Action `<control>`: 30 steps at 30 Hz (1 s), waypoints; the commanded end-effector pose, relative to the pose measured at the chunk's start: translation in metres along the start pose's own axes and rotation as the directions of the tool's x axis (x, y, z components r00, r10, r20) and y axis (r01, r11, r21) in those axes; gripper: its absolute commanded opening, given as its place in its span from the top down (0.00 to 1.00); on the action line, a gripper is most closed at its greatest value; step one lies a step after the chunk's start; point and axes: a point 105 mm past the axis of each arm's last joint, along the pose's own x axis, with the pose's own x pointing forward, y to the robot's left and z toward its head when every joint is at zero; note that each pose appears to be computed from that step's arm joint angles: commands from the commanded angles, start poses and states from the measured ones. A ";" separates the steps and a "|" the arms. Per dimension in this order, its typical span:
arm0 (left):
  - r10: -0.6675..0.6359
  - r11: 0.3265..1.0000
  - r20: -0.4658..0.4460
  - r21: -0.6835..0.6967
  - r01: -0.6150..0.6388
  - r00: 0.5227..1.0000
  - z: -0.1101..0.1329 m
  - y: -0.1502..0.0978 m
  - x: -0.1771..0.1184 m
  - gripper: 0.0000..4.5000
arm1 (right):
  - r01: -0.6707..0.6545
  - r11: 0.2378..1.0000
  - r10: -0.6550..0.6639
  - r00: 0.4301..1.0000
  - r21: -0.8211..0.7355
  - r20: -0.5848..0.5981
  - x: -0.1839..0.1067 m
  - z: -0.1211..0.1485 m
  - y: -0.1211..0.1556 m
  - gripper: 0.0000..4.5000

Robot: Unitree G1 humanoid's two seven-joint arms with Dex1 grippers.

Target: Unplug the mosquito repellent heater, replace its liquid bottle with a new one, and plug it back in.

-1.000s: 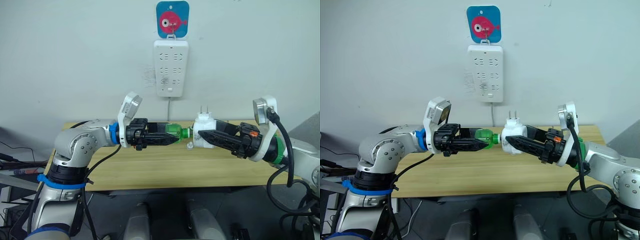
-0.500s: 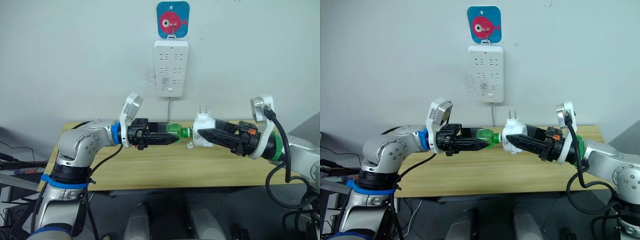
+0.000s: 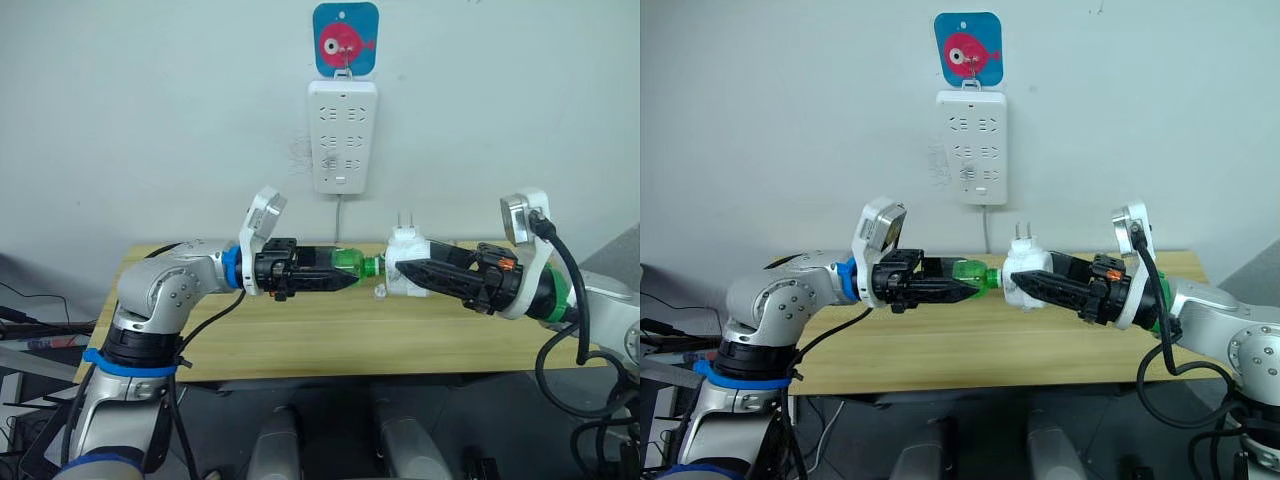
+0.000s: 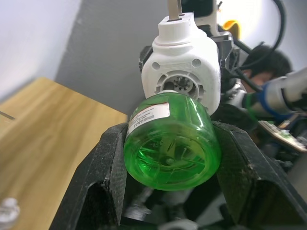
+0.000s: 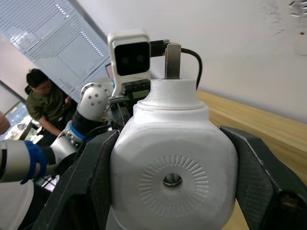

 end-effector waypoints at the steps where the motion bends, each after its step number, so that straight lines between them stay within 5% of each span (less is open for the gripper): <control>1: -0.134 0.990 -0.016 0.039 0.135 0.991 0.010 -0.023 0.015 0.49 | -0.089 0.995 0.089 0.996 -0.036 -0.006 0.005 0.003 0.018 0.35; 30: -0.202 0.979 -0.013 0.013 0.202 0.979 0.014 -0.037 0.022 0.49 | -0.010 1.000 0.010 1.000 -0.022 -0.016 -0.002 -0.004 0.000 0.35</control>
